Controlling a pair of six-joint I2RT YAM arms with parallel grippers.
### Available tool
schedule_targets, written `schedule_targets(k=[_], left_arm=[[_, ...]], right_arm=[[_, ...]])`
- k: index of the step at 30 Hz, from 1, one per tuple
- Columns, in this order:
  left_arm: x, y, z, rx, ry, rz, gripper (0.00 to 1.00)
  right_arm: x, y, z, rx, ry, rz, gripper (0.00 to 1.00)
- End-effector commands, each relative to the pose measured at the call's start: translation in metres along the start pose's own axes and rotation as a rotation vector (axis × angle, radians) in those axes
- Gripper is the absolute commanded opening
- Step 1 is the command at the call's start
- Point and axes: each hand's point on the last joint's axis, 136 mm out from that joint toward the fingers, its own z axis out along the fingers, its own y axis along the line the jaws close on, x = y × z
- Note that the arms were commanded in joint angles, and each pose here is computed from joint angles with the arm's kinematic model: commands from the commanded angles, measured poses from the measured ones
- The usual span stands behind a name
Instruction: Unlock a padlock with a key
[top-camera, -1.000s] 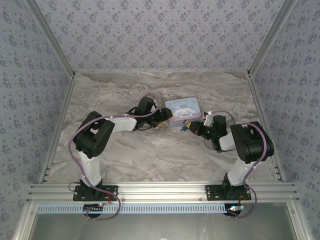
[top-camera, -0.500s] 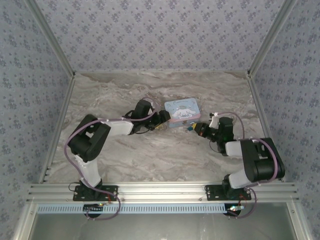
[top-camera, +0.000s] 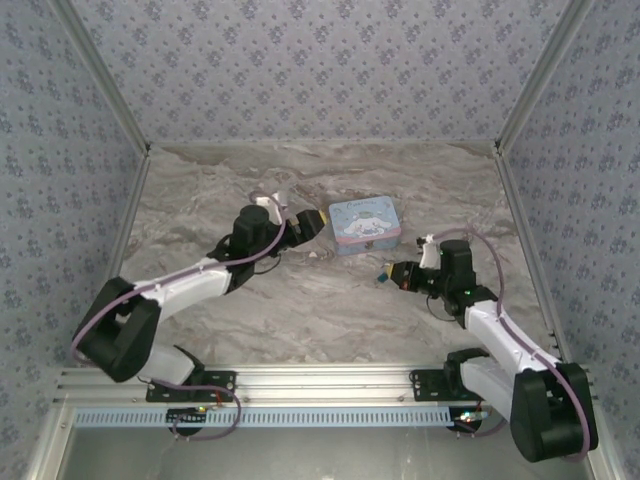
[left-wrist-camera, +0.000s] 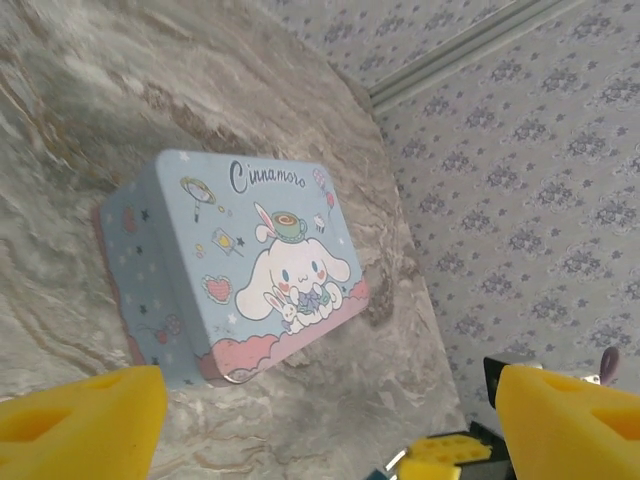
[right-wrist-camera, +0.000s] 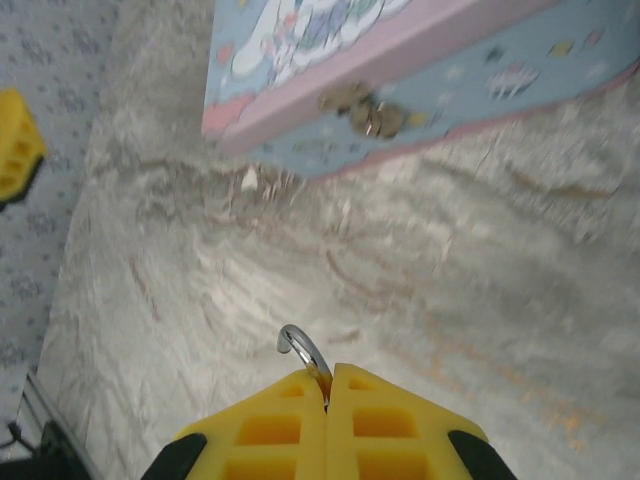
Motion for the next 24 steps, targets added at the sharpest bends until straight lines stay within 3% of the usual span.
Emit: schedule_targets(k=[1, 10, 17, 24], left_arm=[[-0.018, -0.005, -0.026, -0.023, -0.105, 0.122, 0.87], [-0.035, 0.004, -0.090, -0.157, -0.239, 0.236, 0.95], [-0.032, 0.010, -0.090, -0.155, -0.237, 0.209, 0.95], [-0.026, 0.022, -0.090, -0.195, -0.220, 0.168, 0.95]], right_arm=[[0.027, 0.004, -0.007, 0.055, 0.143, 0.002, 0.03], [0.073, 0.015, -0.002, 0.153, 0.380, -0.075, 0.03], [0.088, 0.009, 0.010, 0.212, 0.521, -0.096, 0.03], [0.082, 0.007, 0.031, 0.204, 0.519, -0.100, 0.03]])
